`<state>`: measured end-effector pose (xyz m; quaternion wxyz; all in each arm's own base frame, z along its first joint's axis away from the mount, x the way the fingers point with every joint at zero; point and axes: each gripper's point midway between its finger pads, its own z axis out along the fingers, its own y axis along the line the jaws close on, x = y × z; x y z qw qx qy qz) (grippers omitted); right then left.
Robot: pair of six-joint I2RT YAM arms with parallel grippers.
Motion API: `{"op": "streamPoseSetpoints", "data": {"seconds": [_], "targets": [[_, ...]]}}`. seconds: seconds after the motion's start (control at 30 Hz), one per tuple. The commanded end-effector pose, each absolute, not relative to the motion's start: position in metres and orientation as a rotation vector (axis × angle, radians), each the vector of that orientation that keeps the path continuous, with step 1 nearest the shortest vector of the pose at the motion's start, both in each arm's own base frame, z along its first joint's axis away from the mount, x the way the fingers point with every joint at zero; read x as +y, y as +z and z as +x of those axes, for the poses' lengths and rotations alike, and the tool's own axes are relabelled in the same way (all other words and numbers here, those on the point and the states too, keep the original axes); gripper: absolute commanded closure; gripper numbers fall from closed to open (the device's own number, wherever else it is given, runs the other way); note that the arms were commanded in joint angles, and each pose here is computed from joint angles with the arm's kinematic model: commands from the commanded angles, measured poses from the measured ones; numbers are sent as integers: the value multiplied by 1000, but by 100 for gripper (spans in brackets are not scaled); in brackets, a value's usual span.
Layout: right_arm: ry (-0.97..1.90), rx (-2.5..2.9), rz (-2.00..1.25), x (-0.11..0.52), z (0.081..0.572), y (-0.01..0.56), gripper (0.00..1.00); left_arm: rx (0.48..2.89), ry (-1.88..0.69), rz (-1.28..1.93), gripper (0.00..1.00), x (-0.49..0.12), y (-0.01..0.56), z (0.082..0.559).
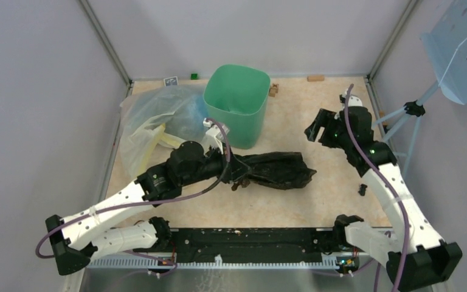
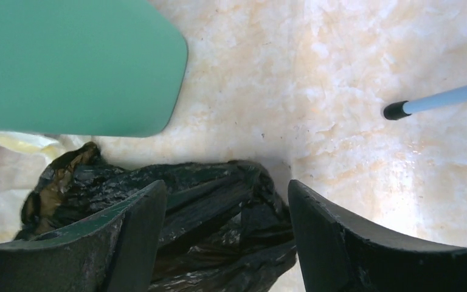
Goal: Put the trash bags into the trash bin
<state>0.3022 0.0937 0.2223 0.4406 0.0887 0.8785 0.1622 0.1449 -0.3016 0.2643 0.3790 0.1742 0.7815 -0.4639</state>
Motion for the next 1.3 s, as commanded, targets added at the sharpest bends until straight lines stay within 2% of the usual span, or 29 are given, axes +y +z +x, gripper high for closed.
{"op": "streamPoseSetpoints", "data": {"seconds": [0.0,0.17,0.33,0.6,0.73,0.93,1.03,1.27], "targets": [[357,2151,221,78,273,232,27,2024,-1272,300,100,-300,306,146],[377,2168,226,76,251,219,27,2036,-1397,117,100,-295,310,165],[468,2218,182,90,242,209,27,2002,-1610,-111,100,-278,298,217],[834,2306,5,141,214,186,26,2021,-1581,-245,100,-267,270,307],[890,2324,-9,146,201,180,27,2007,-1543,-311,100,-250,256,340],[1067,2331,-126,165,170,174,33,1991,-1450,-356,100,-231,245,365],[1063,2362,-182,173,161,165,32,1998,-1431,-363,100,-228,239,370],[909,2300,30,165,198,161,27,1992,-1398,-373,100,-216,233,377]]}}
